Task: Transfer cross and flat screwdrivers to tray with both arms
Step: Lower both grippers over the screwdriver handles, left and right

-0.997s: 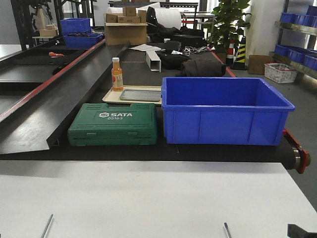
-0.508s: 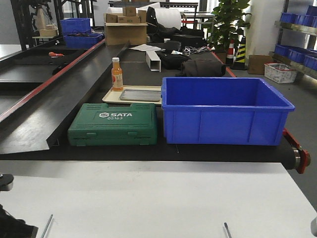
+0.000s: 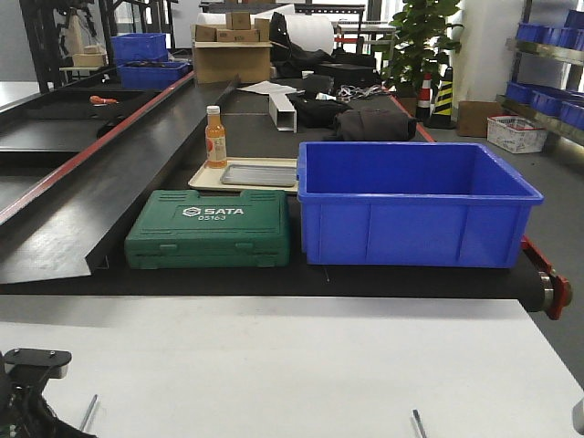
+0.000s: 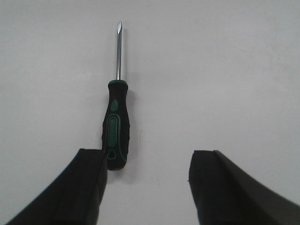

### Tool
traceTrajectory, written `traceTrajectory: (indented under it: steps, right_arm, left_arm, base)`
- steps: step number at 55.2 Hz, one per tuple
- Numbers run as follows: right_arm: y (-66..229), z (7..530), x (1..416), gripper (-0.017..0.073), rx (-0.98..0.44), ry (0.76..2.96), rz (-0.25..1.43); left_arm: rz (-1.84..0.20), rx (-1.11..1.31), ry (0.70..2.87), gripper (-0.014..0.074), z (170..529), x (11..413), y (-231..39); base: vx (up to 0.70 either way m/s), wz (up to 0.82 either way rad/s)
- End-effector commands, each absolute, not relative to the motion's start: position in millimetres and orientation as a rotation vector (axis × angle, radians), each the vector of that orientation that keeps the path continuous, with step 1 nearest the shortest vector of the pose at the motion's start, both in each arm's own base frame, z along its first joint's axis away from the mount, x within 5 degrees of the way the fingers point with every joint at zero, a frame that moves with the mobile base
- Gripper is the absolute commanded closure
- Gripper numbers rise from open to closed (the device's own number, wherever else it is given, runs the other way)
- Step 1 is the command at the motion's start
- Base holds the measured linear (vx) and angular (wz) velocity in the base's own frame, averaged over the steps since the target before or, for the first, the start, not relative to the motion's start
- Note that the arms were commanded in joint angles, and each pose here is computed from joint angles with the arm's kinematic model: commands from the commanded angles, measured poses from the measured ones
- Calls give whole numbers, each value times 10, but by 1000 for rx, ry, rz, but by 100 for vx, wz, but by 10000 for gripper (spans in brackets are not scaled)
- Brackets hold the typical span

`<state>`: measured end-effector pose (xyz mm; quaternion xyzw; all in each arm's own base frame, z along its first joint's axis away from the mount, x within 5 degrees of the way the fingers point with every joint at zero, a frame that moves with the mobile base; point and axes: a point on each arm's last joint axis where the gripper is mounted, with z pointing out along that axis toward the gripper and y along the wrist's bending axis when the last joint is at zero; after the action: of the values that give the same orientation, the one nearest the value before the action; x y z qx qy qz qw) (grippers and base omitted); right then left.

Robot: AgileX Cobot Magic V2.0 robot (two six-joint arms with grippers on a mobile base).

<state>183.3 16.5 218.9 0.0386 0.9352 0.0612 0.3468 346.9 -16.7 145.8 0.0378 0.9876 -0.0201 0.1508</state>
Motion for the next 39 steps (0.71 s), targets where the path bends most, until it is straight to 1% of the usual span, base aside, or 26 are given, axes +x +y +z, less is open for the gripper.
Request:
traceTrajectory:
  steps: [1,12,25,33,39]
  right_arm:
    - [161,2321,1893,88,89,2357,154]
    - [162,2315,1886,88,88,2367,154]
    - [162,2298,1882,88,80,2385,149]
    - [168,2224,1927,88,80,2456,146]
    - [183,2201,2043,88,67,2516,143]
  left_arm:
    - [-58,104,2725,111,1659,3618,-181]
    - [-58,109,2743,111,1572,3740,-187]
    - [-61,122,2801,111,1469,3739,-189]
    - [-61,131,2830,111,1390,3735,-189]
    - [-61,136,2848,111,1329,3735,-190]
  base:
    - [0,0]
    - [0,0]
    - [0,0]
    - [0,0]
    - [0,0]
